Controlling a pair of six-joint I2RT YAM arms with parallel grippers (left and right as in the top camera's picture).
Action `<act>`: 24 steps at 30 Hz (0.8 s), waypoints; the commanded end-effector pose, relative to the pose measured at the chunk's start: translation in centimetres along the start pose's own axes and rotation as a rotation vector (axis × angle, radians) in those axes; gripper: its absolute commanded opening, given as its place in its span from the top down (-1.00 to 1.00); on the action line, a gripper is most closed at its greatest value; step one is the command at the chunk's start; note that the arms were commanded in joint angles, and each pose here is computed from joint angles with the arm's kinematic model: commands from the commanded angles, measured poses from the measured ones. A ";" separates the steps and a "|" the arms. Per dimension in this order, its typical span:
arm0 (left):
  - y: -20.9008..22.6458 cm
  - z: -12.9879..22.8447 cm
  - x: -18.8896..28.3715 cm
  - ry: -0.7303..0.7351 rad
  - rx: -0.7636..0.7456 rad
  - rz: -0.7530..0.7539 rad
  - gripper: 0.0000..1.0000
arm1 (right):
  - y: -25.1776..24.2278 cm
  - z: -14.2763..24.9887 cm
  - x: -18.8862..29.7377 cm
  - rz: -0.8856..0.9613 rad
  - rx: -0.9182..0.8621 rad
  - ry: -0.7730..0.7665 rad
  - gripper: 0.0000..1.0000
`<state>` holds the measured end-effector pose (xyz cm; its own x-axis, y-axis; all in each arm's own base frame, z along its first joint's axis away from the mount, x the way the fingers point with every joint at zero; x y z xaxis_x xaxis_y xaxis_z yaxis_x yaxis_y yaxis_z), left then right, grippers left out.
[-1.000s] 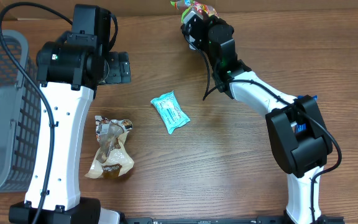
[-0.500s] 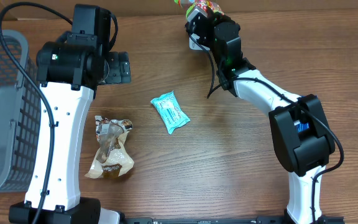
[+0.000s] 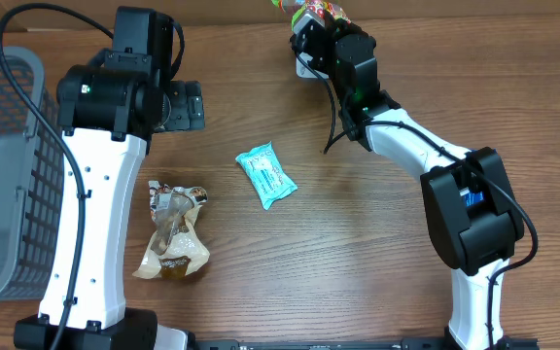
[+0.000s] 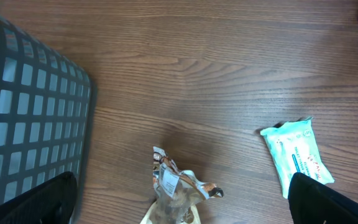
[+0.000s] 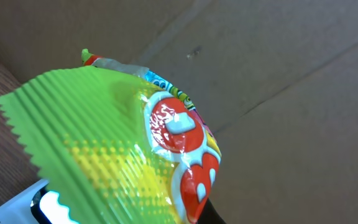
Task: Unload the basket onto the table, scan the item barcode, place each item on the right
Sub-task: 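Hold the green bag up in front of the white scanner, then carry the green bag right and release it beside the blue packet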
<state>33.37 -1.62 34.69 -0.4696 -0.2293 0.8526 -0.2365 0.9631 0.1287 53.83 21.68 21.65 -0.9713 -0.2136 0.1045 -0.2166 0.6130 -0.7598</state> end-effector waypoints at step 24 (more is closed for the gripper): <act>0.6 -0.3 1.1 -0.039 -0.001 -0.005 -0.99 | -8.6 -1.9 20.3 -0.376 -1.191 0.633 0.93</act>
<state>33.38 -1.62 34.72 -0.4702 -0.2295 0.8522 -0.2368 0.9630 0.1287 35.61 16.44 31.43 -0.6494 -0.3804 0.6585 -0.3615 0.9162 0.1727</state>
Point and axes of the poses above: each gripper's point midway between its finger pads, its own x axis back along the fingers, its own y axis along the line the jaws close on, z = x × y, the point moved 6 cm from there along x, back along the fingers, and after that the axes turned 3 degrees about x, right-handed, at the moved point
